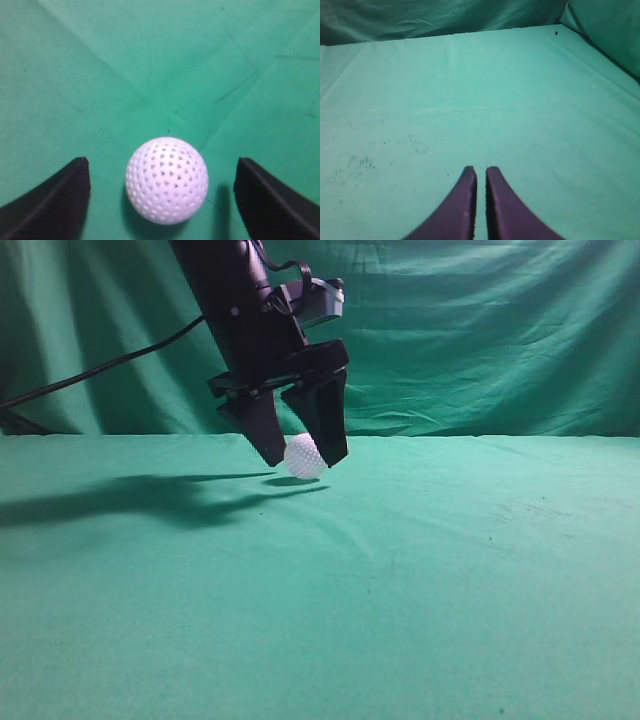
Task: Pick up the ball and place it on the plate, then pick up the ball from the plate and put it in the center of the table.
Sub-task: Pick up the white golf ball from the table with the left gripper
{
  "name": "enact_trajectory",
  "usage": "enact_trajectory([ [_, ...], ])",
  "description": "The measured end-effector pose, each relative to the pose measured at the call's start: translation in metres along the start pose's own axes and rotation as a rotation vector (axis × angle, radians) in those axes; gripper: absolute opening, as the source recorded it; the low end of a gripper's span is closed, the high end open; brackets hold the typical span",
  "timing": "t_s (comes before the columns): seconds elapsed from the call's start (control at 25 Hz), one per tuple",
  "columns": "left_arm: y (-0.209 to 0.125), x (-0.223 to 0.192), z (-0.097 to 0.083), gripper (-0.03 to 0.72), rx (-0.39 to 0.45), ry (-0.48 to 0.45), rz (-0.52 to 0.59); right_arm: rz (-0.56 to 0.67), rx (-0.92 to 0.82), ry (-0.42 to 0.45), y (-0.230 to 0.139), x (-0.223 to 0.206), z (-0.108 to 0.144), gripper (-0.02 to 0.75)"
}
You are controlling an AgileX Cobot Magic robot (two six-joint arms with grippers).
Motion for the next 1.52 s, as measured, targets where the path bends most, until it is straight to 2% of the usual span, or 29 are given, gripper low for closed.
enact_trajectory([
  [0.64, 0.0, -0.007, 0.004, 0.589, -0.007, 0.017, -0.003, 0.0, 0.0, 0.0, 0.0, 0.0, 0.0, 0.067],
  [0.84, 0.0, -0.008, 0.005, 0.32, -0.008, 0.018, -0.004, 0.0, 0.0, 0.0, 0.0, 0.0, 0.0, 0.067],
  [0.88, 0.0, -0.008, 0.005, 0.3, -0.008, 0.018, -0.004, 0.0, 0.0, 0.0, 0.0, 0.0, 0.0, 0.067],
  [1.12, -0.001, -0.005, 0.004, 0.307, -0.016, 0.017, 0.013, 0.0, 0.0, 0.0, 0.0, 0.0, 0.0, 0.067],
  [1.28, 0.004, 0.021, -0.003, 0.307, -0.038, 0.018, 0.056, 0.0, 0.0, 0.0, 0.0, 0.0, 0.0, 0.067],
  [1.52, 0.018, 0.091, -0.012, 0.307, 0.082, 0.079, 0.019, 0.0, 0.0, 0.0, 0.0, 0.0, 0.0, 0.067],
])
Point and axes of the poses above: a point on each arm's last joint axis where the gripper is mounted, x pointing back along that axis away from the gripper, z along the wrist's bending axis when the last joint is at zero, y = z × x, the point moved 5 cm from there along -x, pointing out along that axis toward the gripper, and after that the axes turned 15 degrees about x, right-handed, at the moved point
